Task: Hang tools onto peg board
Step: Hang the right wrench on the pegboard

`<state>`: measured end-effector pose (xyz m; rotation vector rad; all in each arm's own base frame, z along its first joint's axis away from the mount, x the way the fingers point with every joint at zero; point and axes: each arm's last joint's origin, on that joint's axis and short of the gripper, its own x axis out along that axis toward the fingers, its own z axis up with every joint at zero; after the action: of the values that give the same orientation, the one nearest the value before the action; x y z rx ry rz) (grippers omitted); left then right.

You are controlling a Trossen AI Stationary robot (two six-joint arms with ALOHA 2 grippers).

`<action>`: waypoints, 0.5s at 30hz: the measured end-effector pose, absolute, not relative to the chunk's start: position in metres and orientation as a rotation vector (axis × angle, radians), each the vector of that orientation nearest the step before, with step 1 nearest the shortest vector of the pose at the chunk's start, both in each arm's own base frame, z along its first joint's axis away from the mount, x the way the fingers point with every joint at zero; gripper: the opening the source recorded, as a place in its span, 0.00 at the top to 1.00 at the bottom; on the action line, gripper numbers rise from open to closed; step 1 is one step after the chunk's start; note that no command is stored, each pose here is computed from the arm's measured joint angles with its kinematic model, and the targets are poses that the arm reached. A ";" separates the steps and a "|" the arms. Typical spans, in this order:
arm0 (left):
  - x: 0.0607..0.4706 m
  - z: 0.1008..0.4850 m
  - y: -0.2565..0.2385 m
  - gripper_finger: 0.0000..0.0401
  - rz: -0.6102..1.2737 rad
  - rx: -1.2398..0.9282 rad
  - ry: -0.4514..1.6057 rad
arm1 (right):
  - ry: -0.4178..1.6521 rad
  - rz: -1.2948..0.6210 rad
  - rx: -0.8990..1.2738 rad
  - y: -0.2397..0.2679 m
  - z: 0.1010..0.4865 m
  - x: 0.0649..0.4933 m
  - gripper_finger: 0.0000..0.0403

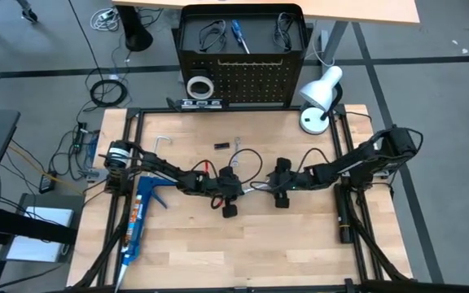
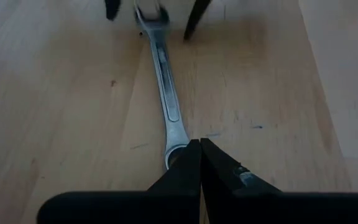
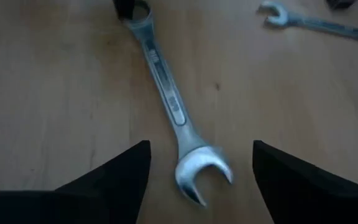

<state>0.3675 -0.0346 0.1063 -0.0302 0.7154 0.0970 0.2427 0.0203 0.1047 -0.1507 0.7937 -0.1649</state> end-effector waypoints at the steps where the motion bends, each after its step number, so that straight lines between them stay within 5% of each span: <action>1: 0.367 0.106 -0.035 0.98 0.097 -0.030 0.718 | 0.786 -0.162 -0.159 0.020 0.103 0.245 0.30; 7: 0.367 0.106 -0.035 0.98 0.095 -0.031 0.718 | 0.754 -0.161 -0.179 0.020 0.094 0.252 0.34; 15: 0.367 0.106 -0.035 0.98 0.091 -0.017 0.721 | 0.787 -0.136 -0.174 0.020 0.092 0.251 0.55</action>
<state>0.3672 -0.0346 0.1057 -0.0165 0.7207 0.0914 0.2507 0.0204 0.0918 -0.1739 0.7870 -0.1358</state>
